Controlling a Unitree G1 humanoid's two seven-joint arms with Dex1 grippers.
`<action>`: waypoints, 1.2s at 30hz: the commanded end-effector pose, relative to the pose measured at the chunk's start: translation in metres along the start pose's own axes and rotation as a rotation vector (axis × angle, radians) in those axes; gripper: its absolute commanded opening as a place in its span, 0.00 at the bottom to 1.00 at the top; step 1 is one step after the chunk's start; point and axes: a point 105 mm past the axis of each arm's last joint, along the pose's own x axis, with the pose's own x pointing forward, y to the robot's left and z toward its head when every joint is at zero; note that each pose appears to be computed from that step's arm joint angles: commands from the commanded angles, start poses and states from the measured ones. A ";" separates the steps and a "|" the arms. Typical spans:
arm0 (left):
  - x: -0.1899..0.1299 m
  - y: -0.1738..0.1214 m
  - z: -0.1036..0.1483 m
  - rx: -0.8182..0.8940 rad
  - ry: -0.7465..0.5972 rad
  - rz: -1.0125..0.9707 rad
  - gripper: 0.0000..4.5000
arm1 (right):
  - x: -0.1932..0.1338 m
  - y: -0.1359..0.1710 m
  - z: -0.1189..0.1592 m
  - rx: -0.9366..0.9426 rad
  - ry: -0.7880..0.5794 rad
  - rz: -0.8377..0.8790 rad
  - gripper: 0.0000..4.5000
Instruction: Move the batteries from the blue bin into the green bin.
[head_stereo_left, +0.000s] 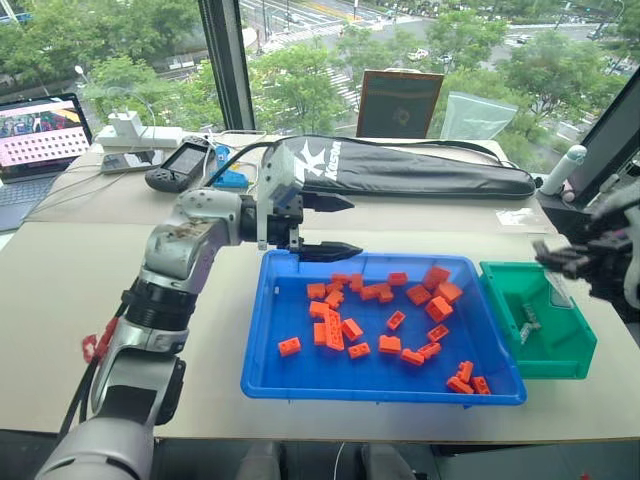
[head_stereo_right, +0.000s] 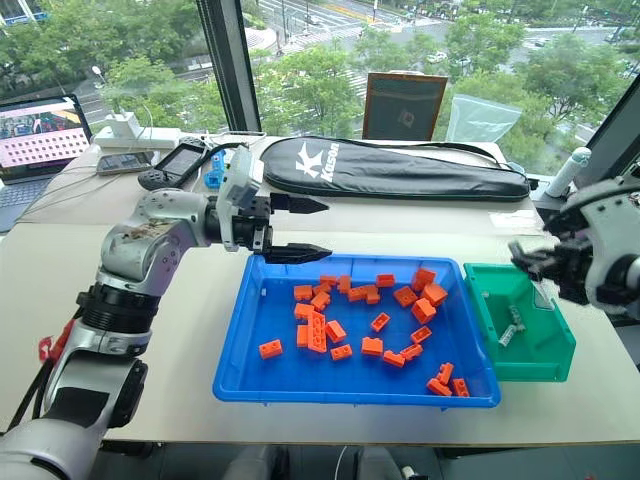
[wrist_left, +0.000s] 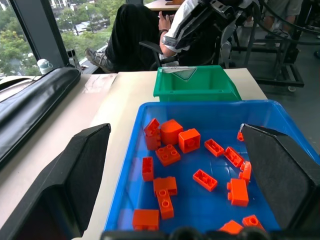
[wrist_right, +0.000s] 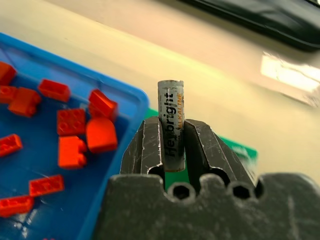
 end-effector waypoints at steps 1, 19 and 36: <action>-0.001 0.002 0.016 0.048 -0.034 0.021 1.00 | -0.004 0.002 0.011 -0.076 -0.098 -0.035 0.07; -0.046 0.041 0.015 0.123 0.027 0.304 1.00 | -0.028 -0.010 0.064 -0.190 -0.480 -0.098 0.86; -0.108 0.029 -0.053 -0.189 0.030 0.511 1.00 | -0.001 0.005 0.046 0.076 -0.559 0.154 0.86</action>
